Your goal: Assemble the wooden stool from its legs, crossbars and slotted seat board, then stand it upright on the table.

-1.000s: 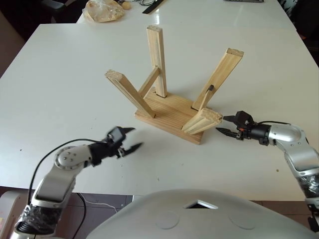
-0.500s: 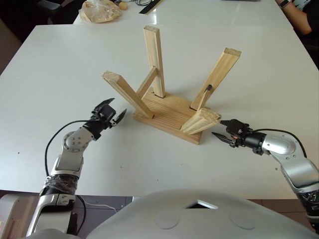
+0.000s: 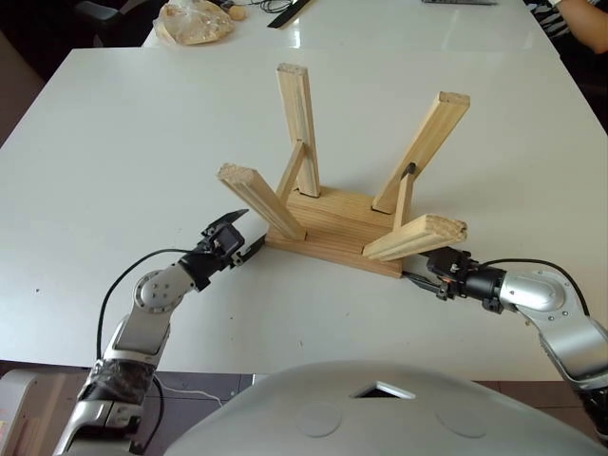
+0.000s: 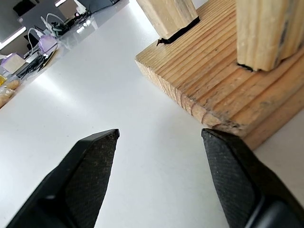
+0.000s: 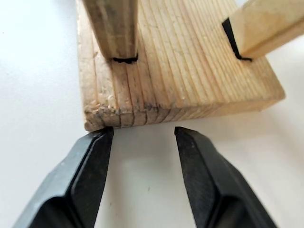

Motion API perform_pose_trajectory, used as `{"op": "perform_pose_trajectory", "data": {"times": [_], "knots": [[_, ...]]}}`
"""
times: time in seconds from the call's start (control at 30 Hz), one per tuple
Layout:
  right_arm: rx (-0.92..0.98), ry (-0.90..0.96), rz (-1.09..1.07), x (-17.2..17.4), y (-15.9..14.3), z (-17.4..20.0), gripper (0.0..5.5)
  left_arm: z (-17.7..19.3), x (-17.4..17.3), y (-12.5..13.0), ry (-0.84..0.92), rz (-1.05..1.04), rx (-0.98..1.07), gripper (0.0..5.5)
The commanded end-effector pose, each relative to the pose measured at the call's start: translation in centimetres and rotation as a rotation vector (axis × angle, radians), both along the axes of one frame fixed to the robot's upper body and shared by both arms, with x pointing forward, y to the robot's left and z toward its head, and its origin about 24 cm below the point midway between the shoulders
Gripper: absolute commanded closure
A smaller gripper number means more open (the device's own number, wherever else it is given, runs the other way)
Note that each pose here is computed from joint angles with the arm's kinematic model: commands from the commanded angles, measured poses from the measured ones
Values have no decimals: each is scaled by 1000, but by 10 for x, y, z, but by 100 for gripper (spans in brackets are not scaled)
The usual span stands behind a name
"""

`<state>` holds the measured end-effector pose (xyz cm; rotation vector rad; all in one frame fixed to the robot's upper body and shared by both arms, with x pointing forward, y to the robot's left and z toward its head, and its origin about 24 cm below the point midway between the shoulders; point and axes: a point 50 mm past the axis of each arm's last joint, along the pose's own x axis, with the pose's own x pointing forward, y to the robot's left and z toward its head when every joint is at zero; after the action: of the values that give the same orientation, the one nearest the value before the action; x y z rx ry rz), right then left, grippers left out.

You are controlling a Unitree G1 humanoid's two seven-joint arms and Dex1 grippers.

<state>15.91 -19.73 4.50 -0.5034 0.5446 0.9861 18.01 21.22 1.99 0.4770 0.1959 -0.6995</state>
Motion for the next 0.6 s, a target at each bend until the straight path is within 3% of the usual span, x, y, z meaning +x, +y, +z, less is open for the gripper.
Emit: {"op": "perform_pose_trajectory", "data": {"times": [0.03,0.2,0.4,0.6], "knots": [[92,17,6,3,5,8,309,6,-21,-23,57,-45,-109,226],[64,-26,-9,10,-13,24,309,19,-32,-18,78,14,-129,226],[111,-62,73,4,-17,54,309,39,-53,-23,147,-107,-83,226],[165,-126,128,5,-16,84,309,76,-47,-16,175,-179,-119,226]]}}
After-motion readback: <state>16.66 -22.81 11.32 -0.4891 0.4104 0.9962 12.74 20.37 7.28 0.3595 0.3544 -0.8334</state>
